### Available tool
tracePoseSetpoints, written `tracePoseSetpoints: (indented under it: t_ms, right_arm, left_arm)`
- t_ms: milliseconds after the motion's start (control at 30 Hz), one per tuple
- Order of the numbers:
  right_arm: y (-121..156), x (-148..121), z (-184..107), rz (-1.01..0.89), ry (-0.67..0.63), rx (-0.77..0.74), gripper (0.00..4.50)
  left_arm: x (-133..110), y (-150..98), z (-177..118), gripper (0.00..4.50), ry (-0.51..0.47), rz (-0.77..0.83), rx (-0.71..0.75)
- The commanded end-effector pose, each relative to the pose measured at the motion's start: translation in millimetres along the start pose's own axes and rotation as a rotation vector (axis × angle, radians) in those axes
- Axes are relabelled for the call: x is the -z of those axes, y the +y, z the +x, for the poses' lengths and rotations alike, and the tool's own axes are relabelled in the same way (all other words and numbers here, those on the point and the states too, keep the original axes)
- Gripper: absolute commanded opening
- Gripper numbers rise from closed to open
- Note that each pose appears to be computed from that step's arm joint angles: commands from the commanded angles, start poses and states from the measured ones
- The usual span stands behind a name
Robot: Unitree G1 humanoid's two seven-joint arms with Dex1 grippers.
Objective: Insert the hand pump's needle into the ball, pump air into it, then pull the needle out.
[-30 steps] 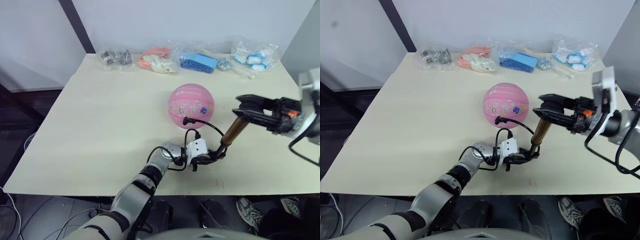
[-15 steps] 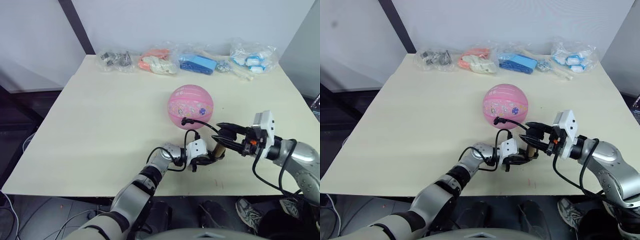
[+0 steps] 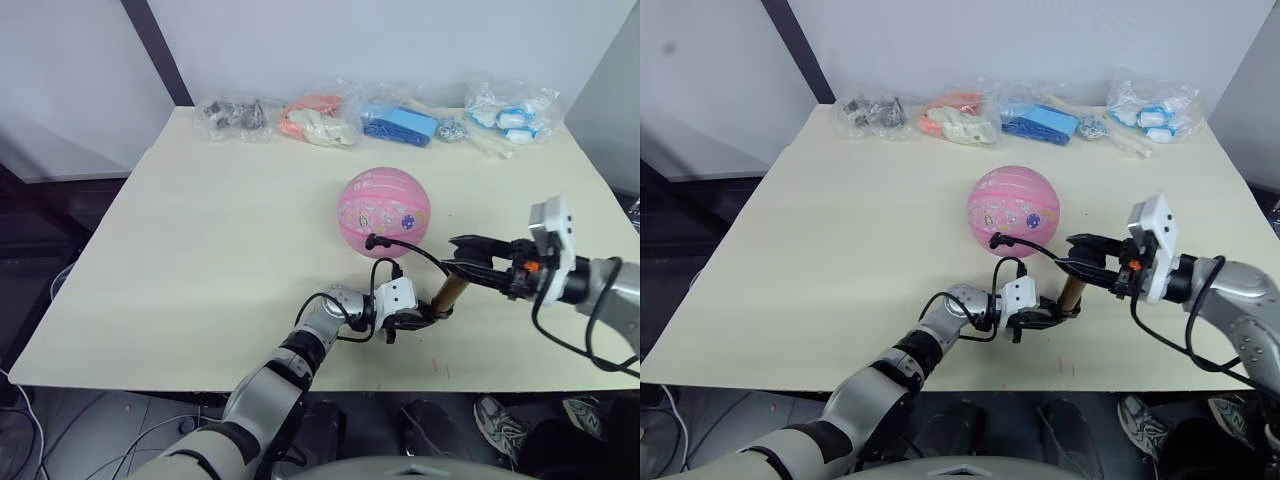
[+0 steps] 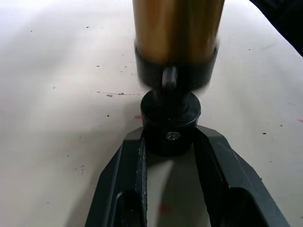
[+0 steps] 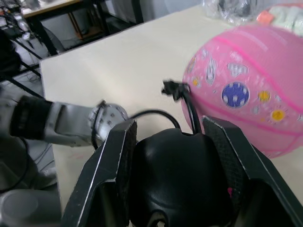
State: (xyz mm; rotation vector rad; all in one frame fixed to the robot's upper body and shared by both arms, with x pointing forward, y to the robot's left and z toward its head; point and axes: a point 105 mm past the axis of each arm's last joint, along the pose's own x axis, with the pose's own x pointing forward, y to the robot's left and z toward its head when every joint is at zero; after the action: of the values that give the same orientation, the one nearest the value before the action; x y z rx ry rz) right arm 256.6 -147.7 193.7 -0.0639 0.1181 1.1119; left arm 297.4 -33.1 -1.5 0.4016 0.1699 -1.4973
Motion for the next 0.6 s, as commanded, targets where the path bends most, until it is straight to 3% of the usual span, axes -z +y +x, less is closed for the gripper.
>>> tracePoseSetpoints:
  t_ms: [33,300,600]
  right_arm:
    - [8.6,-43.2,-13.6,-0.094,-0.063,-0.034,1.75]
    - [14.5,-88.6,-26.7,-0.117,-0.126,-0.067,1.75]
    - [14.6,-108.9,-33.0,-0.119,-0.135,-0.069,1.75]
  left_arm:
    - [34.1,-18.7,-4.8,1.04,0.102,-0.090,0.040]
    - [33.1,-18.3,-4.4,1.04,0.101,-0.086,0.041]
    - [33.4,-16.1,-6.4,1.04,0.106,-0.086,0.037]
